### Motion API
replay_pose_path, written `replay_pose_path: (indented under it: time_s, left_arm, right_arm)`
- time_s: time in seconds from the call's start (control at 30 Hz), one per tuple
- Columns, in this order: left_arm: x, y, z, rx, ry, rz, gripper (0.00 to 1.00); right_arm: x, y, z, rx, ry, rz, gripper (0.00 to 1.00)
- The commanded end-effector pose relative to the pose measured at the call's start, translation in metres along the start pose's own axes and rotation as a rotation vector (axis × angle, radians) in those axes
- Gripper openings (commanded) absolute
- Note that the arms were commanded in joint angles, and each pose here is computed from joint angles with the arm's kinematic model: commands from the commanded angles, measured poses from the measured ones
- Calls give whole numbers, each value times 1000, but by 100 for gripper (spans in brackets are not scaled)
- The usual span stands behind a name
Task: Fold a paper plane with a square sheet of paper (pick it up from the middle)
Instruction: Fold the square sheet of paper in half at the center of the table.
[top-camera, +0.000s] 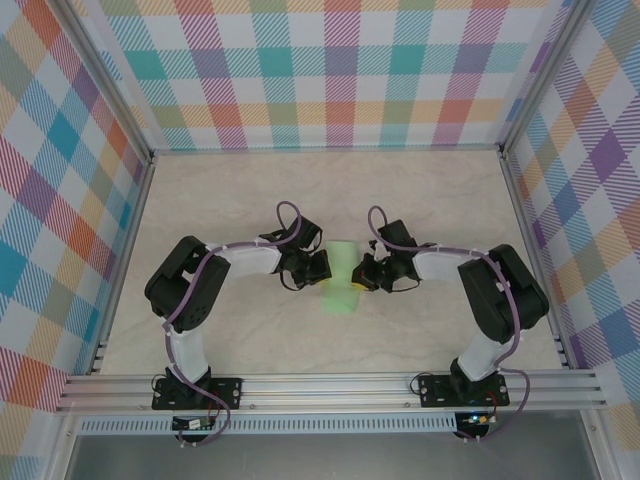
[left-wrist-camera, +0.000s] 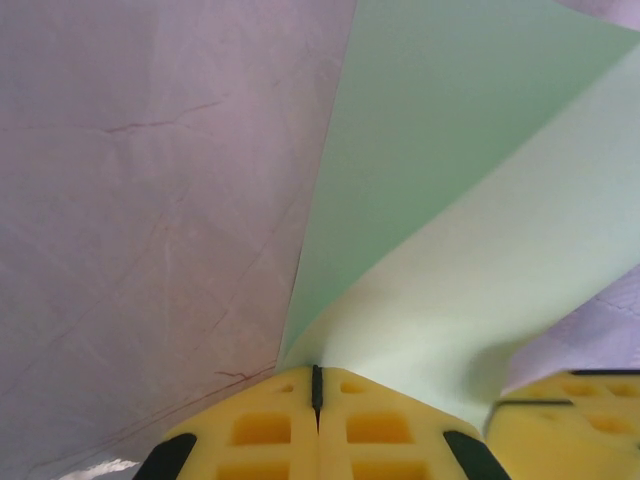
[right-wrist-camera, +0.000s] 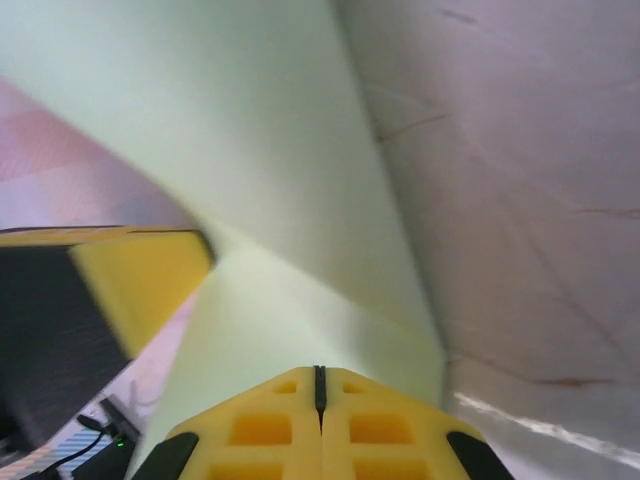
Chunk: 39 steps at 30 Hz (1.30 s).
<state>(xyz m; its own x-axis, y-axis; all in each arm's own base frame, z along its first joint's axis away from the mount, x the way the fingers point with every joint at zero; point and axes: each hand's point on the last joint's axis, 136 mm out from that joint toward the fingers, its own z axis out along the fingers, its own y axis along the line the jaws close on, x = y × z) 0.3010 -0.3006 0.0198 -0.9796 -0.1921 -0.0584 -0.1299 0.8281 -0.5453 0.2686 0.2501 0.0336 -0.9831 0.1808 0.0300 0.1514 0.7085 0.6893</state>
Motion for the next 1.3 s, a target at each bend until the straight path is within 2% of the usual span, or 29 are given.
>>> replay_pose_path:
  time_s: [0.0, 0.4, 0.77, 1.07, 1.27]
  left_arm:
    - [18, 32, 9, -119, 46, -7, 0]
    - [18, 31, 9, -115, 43, -4, 0]
    - [18, 30, 8, -114, 42, 1, 0]
    - [19, 33, 8, -117, 42, 0, 0]
    - [19, 36, 7, -126, 38, -1, 0]
  right_arm:
    - [9, 21, -5, -103, 11, -40, 4]
    - [36, -50, 9, 81, 17, 8, 4]
    - [34, 18, -23, -149, -21, -111, 8]
    - [47, 3, 6, -131, 59, -97, 9]
    - [60, -38, 17, -23, 62, -83, 9]
